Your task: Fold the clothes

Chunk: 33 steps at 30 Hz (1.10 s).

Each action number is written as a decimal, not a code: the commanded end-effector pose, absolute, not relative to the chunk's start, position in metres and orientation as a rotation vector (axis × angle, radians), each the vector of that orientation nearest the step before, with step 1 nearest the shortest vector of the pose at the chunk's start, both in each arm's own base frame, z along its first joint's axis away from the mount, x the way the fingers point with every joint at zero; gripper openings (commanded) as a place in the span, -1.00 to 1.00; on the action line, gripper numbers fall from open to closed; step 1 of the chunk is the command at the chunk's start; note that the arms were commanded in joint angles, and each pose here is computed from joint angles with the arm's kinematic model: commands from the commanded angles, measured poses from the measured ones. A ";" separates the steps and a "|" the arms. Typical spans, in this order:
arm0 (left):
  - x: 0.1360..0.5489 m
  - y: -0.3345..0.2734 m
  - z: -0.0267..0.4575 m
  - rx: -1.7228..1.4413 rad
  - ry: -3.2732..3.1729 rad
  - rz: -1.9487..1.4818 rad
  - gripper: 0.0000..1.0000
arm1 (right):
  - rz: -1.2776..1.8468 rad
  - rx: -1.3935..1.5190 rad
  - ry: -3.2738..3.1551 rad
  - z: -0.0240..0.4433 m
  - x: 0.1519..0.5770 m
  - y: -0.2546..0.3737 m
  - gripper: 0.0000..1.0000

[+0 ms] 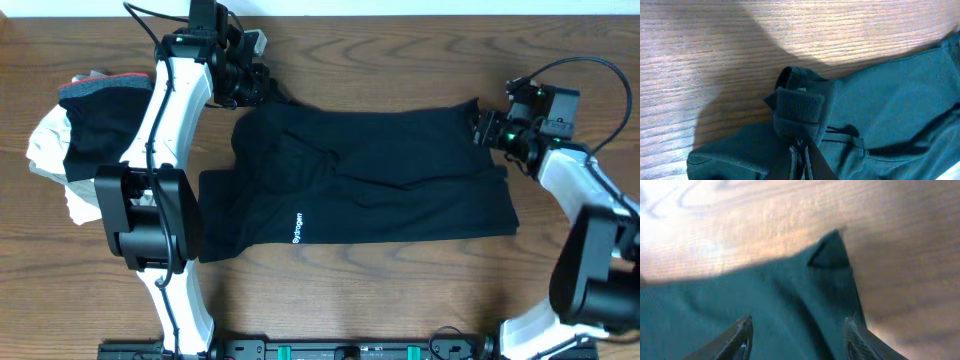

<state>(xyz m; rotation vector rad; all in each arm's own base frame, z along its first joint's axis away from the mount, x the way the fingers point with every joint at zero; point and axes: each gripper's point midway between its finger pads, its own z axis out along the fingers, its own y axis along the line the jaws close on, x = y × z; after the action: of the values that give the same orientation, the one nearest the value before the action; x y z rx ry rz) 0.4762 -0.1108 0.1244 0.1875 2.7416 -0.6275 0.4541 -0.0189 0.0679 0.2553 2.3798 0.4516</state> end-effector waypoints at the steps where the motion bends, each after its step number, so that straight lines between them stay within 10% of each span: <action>1: 0.478 -0.112 0.130 0.181 2.733 -0.628 -0.88 | 0.569 0.321 2.338 0.061 0.467 -0.009 0.10; 33: 0.474 -0.112 0.129 0.181 2.748 -0.630 -0.88 | 0.569 0.448 2.222 0.019 0.505 -0.012 -0.02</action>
<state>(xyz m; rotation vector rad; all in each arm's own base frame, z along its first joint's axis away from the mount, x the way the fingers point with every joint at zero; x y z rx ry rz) 0.4729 -0.1105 0.1232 0.1838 2.7566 -0.6298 0.5043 -0.0171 0.0267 0.4328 2.2105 0.5806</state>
